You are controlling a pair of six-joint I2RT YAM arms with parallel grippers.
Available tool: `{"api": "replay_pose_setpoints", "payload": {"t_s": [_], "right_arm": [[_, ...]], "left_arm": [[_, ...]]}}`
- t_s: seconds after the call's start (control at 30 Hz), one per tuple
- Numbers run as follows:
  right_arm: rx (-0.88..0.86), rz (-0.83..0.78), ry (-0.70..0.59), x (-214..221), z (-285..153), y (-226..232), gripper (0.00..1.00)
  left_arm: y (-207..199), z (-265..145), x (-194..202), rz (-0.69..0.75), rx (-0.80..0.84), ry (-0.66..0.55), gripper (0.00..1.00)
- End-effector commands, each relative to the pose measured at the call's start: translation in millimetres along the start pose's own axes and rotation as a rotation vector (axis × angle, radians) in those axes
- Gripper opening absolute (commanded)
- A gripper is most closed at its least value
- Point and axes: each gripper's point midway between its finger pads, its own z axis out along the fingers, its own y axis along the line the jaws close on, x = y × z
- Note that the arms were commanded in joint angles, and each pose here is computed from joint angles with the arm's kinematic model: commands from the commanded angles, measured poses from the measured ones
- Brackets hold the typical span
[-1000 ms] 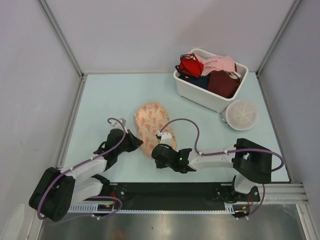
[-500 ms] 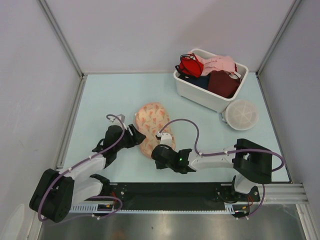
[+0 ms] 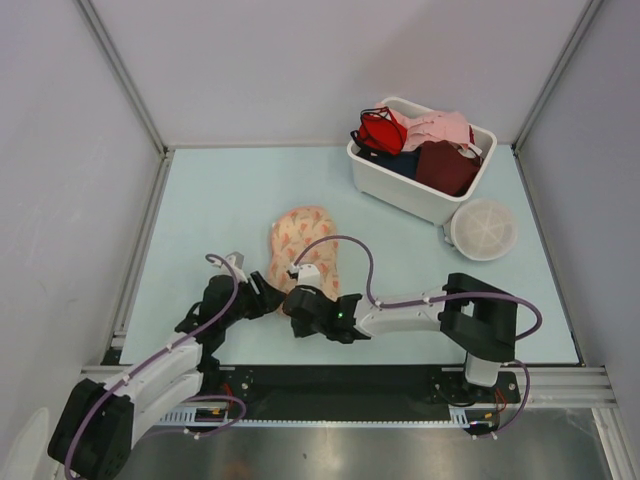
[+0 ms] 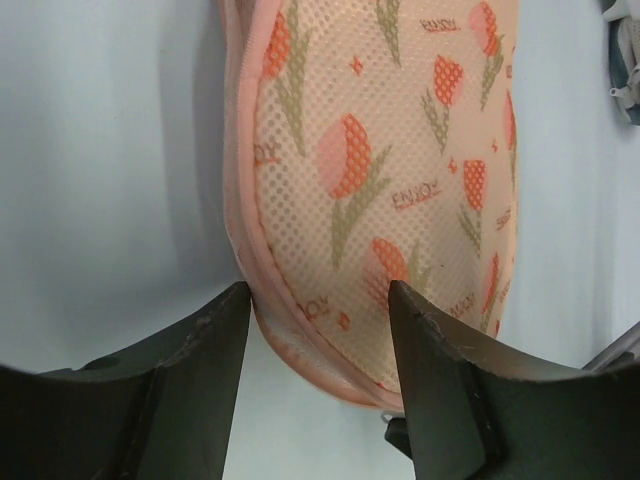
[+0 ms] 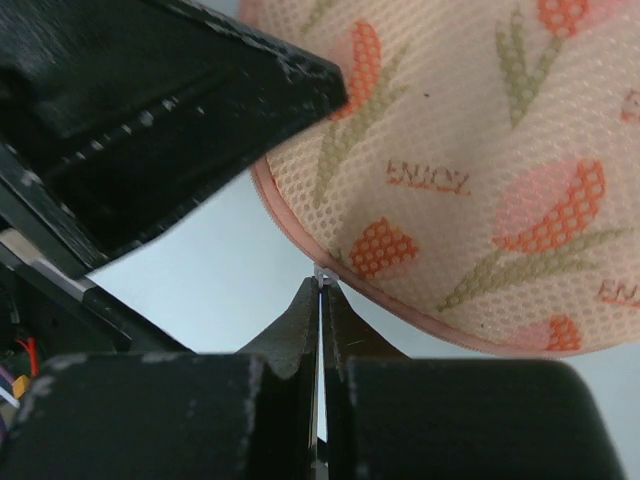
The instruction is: Unzip the laundry bag and remove the bra
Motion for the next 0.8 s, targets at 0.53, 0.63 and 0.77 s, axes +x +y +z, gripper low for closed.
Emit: {"api": "replay_pose_setpoints", "payload": {"t_s": [0.53,0.63,0.77], "right_arm": [[-0.079,-0.038,-0.029,-17,7,35,0.00],[-0.073,-0.036,-0.026,-15,5,32,0.00],[-0.061,-0.020,-0.030,-14,2,25,0.00]], "left_arm": [[-11,1,-17,-0.005,-0.010,-0.053,0.00],[-10,4,-19,0.009,-0.016,-0.050,0.00],[-11,8,-29,0.009,-0.013,-0.057,0.00]]}}
